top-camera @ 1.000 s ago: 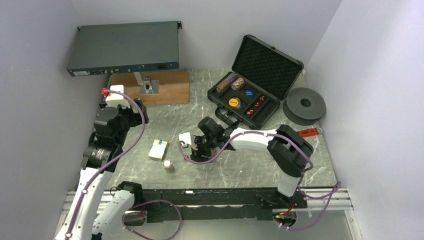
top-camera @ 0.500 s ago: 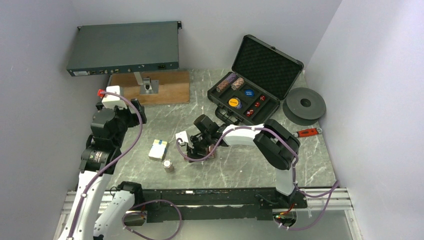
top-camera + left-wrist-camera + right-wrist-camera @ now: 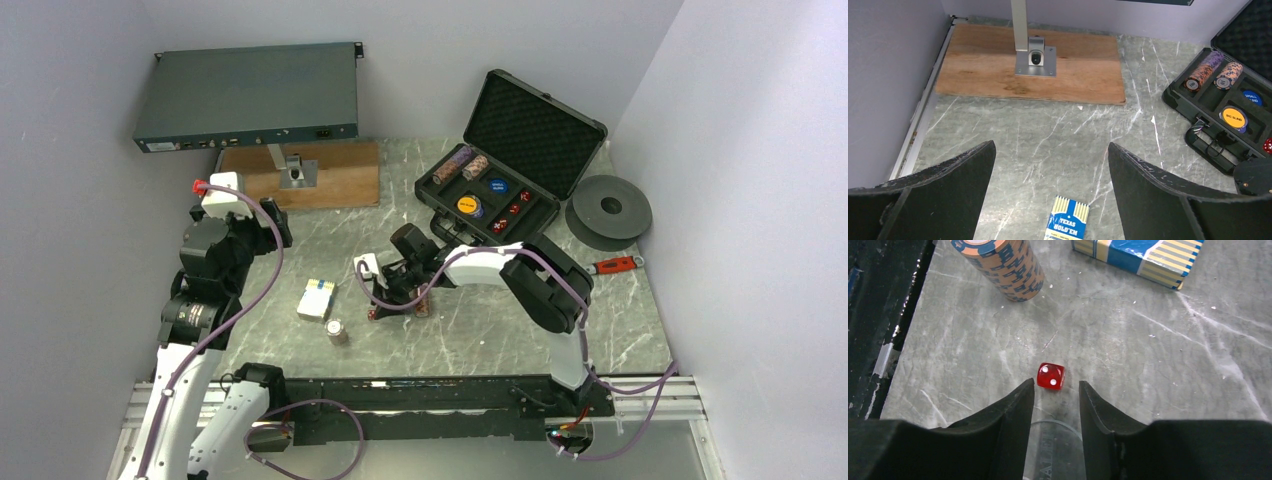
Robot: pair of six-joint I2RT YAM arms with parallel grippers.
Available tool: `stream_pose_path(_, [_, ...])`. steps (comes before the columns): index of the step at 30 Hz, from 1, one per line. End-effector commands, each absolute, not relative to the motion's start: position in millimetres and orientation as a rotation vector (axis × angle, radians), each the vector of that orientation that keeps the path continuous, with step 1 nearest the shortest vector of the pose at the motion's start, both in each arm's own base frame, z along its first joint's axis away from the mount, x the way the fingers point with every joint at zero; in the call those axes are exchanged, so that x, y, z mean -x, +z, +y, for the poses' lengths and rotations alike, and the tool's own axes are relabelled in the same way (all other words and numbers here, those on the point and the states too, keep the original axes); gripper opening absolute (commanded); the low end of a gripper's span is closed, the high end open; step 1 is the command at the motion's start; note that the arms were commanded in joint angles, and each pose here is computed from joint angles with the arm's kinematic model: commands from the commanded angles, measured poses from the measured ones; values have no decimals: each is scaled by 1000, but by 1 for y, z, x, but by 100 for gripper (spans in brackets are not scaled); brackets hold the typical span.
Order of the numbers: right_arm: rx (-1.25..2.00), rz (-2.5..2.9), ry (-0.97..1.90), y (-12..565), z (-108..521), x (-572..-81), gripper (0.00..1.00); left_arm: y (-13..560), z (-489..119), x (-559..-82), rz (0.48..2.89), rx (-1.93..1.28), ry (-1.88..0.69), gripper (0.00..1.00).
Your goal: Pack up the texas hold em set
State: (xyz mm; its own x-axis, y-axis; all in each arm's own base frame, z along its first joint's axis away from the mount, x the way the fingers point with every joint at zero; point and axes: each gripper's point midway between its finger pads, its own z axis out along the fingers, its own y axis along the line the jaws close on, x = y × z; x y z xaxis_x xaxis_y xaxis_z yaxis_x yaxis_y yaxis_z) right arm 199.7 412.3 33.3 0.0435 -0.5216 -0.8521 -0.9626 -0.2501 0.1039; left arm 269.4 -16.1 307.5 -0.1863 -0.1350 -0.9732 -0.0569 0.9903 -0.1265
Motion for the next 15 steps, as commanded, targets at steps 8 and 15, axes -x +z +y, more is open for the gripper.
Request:
stream_pose_path(8, [1767,1463,1285,41,421,-202,43,315,-15,-272,1724,158,-79,89])
stream_pose_path(15, [1727,1363,1186,92,412,-206,48,308,-20,-274,1750,124,-96,89])
